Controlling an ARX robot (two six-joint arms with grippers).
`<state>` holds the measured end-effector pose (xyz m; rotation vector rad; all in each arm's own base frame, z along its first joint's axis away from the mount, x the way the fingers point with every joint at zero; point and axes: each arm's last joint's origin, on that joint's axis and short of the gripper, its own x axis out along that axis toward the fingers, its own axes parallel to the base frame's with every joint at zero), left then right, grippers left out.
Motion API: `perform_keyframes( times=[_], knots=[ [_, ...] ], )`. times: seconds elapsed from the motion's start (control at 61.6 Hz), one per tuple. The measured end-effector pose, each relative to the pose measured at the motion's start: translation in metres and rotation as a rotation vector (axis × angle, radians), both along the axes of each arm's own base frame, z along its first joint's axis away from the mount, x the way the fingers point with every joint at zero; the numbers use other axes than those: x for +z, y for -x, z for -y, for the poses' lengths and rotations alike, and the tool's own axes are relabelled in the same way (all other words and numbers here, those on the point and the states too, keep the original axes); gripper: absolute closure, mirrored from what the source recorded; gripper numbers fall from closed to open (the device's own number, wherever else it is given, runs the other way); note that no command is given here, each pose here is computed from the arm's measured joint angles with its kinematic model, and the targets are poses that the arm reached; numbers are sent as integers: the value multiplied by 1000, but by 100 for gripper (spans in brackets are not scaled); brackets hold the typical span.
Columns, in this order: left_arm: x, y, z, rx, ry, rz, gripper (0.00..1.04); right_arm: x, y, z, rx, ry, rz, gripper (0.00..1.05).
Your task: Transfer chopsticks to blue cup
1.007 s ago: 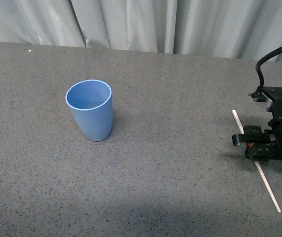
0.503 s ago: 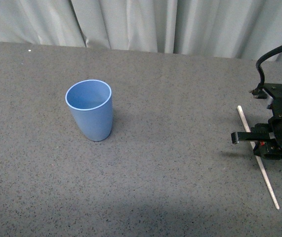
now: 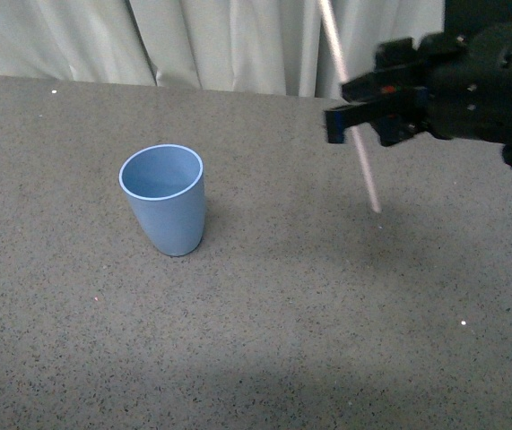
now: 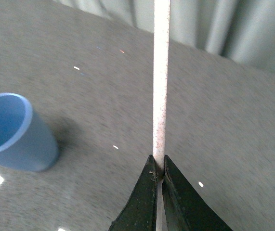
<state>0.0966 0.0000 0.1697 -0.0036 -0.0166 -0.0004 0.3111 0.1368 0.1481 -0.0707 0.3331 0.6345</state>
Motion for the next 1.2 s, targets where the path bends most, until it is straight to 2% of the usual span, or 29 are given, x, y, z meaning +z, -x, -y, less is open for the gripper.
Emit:
perform_keyframes(
  times=[0.13,0.276,0.601,0.861,1.088,1.202],
  knots=[
    [0,0,0,0,0,0,7,6,-2,-29,140,-92,119,104],
    [0,0,0,0,0,0,7,6,-11,-56,242,-160,152,104],
    [0,0,0,0,0,0,7,-8,-37,-101,324,-208,124,104],
    [0,0,0,0,0,0,7,-47,-42,-109,311,-177,52,104],
    [0,0,0,0,0,0,7,-60,-35,-104,303,-160,30,103],
    [0,0,0,0,0,0,7,-60,-34,-99,281,-156,27,86]
  ],
)
